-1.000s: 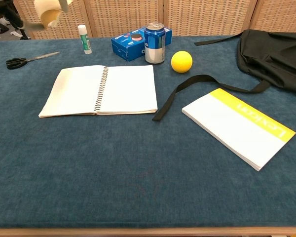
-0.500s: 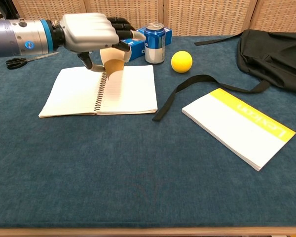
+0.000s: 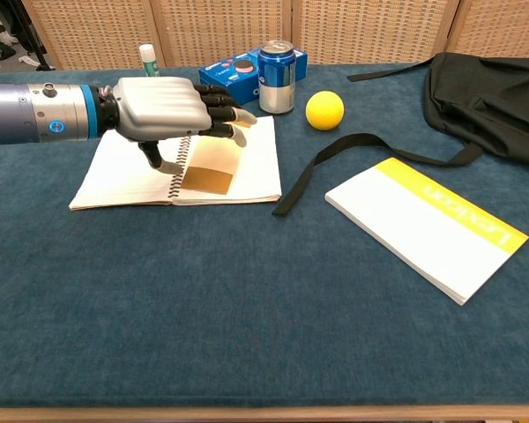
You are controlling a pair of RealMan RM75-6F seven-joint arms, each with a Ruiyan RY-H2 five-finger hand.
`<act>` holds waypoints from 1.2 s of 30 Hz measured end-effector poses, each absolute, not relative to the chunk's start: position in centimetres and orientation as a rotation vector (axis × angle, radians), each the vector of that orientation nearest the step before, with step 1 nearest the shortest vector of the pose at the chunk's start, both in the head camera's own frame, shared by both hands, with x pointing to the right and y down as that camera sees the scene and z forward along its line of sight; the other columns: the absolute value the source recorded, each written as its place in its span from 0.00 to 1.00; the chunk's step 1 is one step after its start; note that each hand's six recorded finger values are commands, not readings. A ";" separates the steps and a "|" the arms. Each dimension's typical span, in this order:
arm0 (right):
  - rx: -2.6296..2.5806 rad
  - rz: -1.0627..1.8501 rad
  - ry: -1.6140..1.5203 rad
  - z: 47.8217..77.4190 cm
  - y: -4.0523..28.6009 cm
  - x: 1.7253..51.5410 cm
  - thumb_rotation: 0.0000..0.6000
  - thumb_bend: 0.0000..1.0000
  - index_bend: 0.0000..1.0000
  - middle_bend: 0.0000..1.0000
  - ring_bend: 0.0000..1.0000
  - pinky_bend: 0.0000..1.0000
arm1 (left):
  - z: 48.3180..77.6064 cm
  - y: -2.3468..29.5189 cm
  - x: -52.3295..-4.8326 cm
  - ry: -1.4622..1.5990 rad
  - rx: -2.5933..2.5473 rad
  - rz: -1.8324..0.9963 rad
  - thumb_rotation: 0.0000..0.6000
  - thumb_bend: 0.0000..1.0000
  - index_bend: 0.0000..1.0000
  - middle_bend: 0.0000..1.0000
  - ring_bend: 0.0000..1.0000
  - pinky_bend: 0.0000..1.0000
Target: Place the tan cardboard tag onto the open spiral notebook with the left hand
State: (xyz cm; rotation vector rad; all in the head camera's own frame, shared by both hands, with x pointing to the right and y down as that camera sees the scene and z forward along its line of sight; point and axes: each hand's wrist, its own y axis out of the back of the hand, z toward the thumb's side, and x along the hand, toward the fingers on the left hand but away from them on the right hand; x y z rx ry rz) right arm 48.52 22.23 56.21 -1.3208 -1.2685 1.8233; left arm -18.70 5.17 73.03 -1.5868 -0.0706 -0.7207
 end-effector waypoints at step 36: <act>-1.353 1.813 -1.259 56.1 22.4 48.2 1.00 0.36 0.00 0.00 0.00 0.00 | 69.6 6.5 -19.7 0.430 -2.382 -1.178 1.00 0.18 0.00 0.00 0.00 0.00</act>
